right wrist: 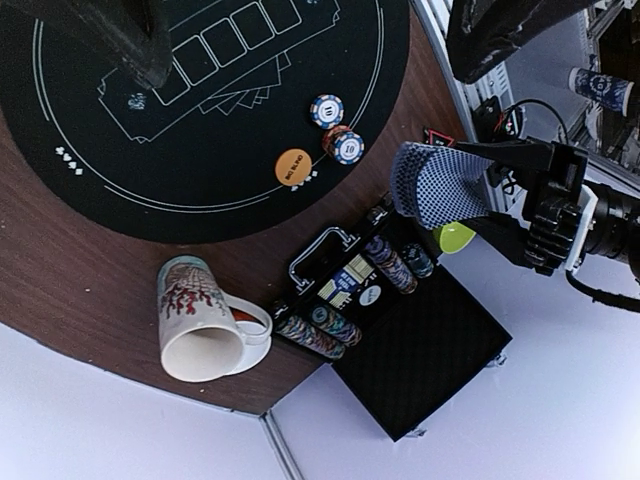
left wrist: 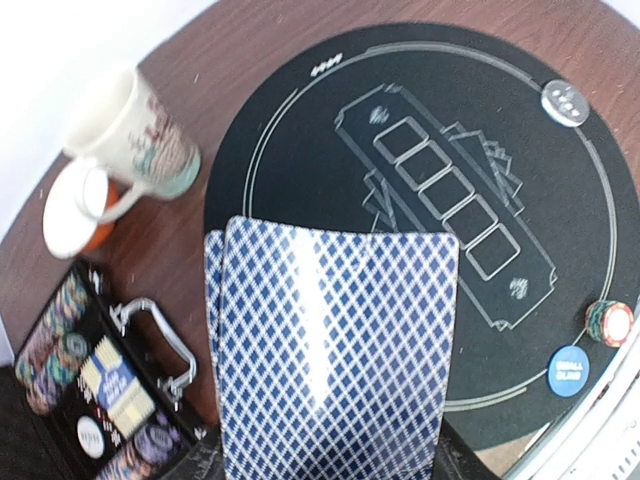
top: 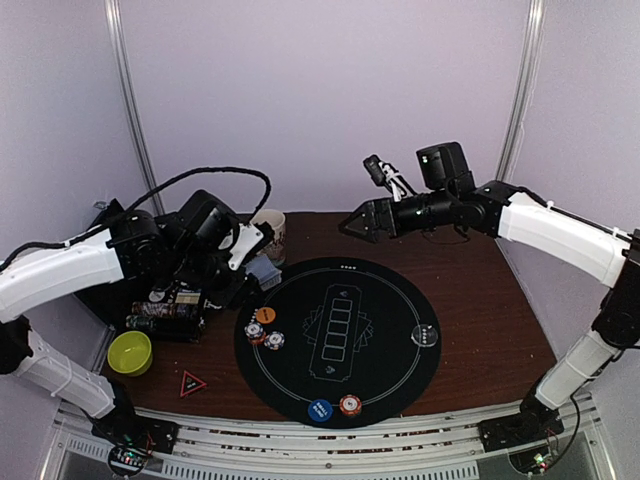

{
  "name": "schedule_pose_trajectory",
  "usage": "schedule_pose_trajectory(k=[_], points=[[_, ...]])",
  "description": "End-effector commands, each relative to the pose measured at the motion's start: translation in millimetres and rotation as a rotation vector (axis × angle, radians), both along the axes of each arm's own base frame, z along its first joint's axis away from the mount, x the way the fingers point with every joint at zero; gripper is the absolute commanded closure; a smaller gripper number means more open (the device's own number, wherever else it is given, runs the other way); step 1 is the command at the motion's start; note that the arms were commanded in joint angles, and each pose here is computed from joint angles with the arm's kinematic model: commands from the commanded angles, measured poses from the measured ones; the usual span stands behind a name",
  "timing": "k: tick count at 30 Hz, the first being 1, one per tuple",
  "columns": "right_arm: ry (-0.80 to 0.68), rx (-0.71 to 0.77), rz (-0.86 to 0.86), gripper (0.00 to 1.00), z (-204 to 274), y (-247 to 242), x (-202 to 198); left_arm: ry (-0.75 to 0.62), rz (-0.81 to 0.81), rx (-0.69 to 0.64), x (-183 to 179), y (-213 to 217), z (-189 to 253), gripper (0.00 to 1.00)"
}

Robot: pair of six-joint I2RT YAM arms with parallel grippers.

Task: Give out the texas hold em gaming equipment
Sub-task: Pass from the left arm to the right

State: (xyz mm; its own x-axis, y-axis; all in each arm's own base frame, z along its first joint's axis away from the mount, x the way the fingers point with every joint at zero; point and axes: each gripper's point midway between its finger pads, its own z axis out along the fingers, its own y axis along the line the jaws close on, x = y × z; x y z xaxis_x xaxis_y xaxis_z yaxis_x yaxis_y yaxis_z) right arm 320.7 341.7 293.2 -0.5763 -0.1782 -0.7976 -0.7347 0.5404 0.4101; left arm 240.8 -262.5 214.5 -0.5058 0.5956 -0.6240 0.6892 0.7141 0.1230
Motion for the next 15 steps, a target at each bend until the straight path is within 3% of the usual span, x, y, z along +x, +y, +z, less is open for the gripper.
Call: schedule_pose_trajectory(k=[1,10,15], points=[[0.095,0.039,0.093,0.02,-3.1,26.3,-13.9,-0.136,-0.123,-0.121,4.1,-29.2,30.0,0.5],[0.261,0.116,0.266,0.03,-21.9,80.2,-28.3,-0.163,-0.235,-0.161,-10.1,-45.5,36.4,0.5],[0.333,0.146,0.35,0.1,-28.1,106.1,-43.5,-0.167,-0.262,-0.153,-13.3,-47.2,34.3,0.5]])
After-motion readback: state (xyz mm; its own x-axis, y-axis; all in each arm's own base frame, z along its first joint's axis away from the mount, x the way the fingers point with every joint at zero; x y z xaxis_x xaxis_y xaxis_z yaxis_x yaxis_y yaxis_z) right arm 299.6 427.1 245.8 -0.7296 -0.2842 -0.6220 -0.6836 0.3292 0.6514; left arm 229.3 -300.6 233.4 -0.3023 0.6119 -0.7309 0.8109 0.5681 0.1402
